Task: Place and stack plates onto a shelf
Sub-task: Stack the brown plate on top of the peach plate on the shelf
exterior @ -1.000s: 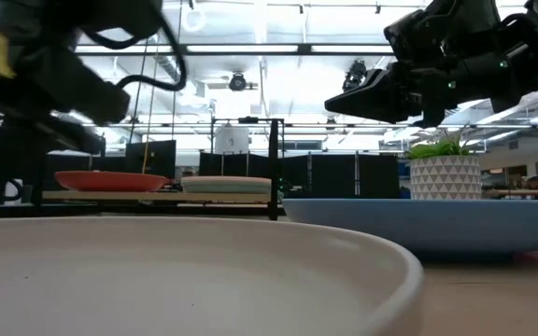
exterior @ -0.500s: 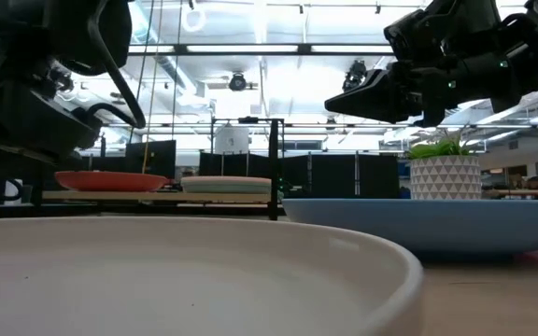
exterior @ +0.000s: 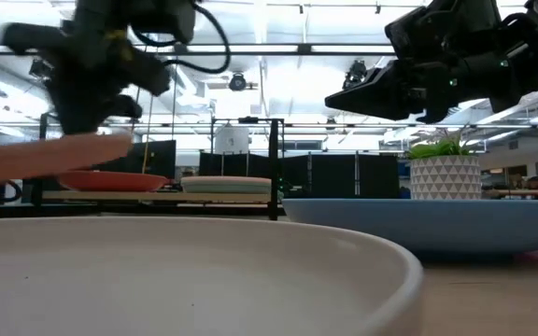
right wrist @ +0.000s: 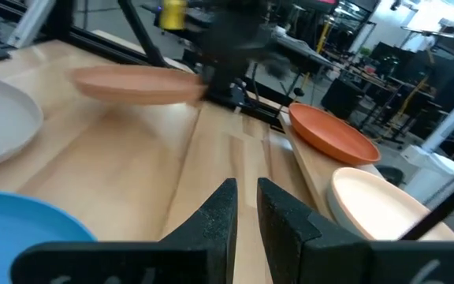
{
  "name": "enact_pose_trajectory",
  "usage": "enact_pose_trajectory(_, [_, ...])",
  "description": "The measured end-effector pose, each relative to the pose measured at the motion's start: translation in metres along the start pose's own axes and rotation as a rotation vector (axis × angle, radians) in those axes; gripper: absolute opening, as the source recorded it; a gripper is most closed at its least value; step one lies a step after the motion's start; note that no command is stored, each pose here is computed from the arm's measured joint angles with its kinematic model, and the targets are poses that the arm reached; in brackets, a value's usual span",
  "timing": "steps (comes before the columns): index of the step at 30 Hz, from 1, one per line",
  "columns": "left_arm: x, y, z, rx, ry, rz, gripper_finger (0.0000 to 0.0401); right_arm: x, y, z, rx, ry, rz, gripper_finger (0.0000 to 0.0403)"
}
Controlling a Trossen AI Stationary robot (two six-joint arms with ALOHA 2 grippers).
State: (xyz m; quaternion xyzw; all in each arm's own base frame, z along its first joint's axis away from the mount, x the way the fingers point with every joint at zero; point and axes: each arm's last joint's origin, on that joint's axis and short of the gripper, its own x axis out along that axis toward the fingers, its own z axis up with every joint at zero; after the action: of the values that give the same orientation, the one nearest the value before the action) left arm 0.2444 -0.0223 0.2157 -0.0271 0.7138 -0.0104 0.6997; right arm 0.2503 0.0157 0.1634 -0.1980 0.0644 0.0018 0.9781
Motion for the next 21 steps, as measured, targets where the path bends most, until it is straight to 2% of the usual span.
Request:
enact_pose_trajectory(3, [-0.012,0.037,-0.004,-0.051,-0.052,-0.002,0.0014,0.000,0.000,0.000,0.018,-0.005,0.013,0.0058])
enact_pose_trajectory(7, [-0.021,0.090,-0.011,-0.183,-0.097,0.012,0.0014,0.000,0.001,0.000,0.038,-0.001,0.015,0.0058])
enact_pose_trajectory(13, [-0.047,0.162,-0.023,-0.486,-0.260,0.084,0.0014,0.000,0.001,-0.001,0.074,0.012,0.019,0.0058])
enact_pose_trajectory(19, [-0.080,0.212,-0.046,-0.850,-0.402,0.115,0.0016,0.000,0.002,-0.002,0.080,0.017,0.025,0.0058])
enact_pose_trajectory(21, [-0.083,0.227,-0.053,-0.933,-0.412,0.118,0.0015,0.000,0.003,-0.001,0.080,0.016,0.027,0.0058])
